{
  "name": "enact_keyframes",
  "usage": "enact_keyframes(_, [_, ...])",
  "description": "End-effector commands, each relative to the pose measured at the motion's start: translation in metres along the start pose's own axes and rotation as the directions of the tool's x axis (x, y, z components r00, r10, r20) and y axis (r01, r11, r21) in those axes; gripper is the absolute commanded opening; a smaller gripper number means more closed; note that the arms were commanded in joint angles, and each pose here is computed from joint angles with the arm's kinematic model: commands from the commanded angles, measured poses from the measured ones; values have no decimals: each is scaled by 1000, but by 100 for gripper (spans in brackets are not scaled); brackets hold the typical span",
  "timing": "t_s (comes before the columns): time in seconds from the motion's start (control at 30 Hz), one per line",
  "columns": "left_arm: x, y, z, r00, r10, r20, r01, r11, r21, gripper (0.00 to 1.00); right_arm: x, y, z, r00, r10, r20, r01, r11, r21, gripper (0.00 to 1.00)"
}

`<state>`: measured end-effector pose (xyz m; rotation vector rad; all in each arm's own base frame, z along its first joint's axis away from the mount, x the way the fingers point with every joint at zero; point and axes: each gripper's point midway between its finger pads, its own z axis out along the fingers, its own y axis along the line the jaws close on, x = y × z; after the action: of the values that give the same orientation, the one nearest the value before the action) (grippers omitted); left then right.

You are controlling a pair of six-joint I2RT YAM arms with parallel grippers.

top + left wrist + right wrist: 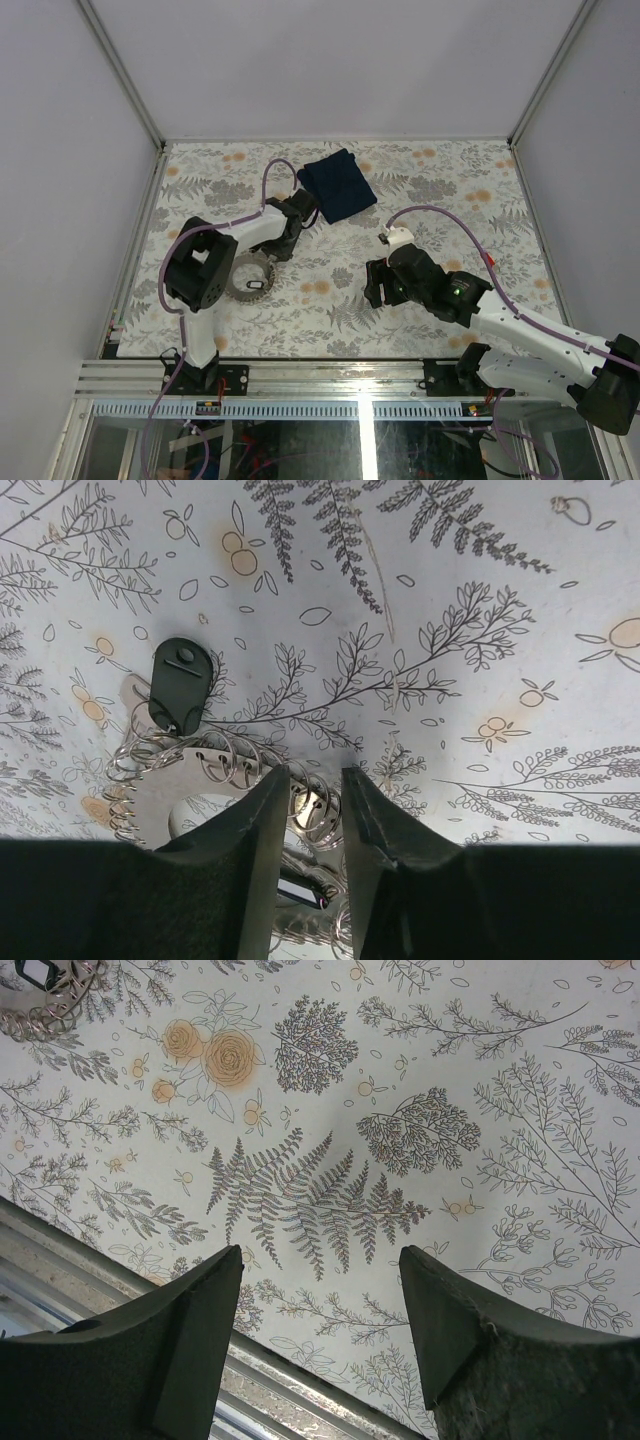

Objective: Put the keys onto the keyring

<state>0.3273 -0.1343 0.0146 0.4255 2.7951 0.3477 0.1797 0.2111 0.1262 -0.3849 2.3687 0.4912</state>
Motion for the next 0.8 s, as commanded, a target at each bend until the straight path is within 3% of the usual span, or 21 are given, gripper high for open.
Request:
enact_keyframes(0.0, [1,5,2,1000,27,-16,-28,999,-25,26,-7,5,0,1000,-7,28,7,1000,-25,71])
enact_keyframes(0.17, [0,7,1,1000,26,-11,-27,999,-37,13,-10,3,-3,999,-3,42,4,1000,-16,71])
enact_keyframes(0.27, [-1,11,-1,1000,23,-6,-24,998,-53,0,-12,2,-5,999,1,54,0,1000,-15,70])
enact_keyframes(0.53, [-13,16,-28,997,4,76,1,998,-64,0,-20,-5,-12,993,20,114,-22,1000,13,63])
enact_keyframes(0.77, [-25,2,-79,969,-47,242,29,997,74,0,-34,-9,-20,981,35,193,-40,999,22,61])
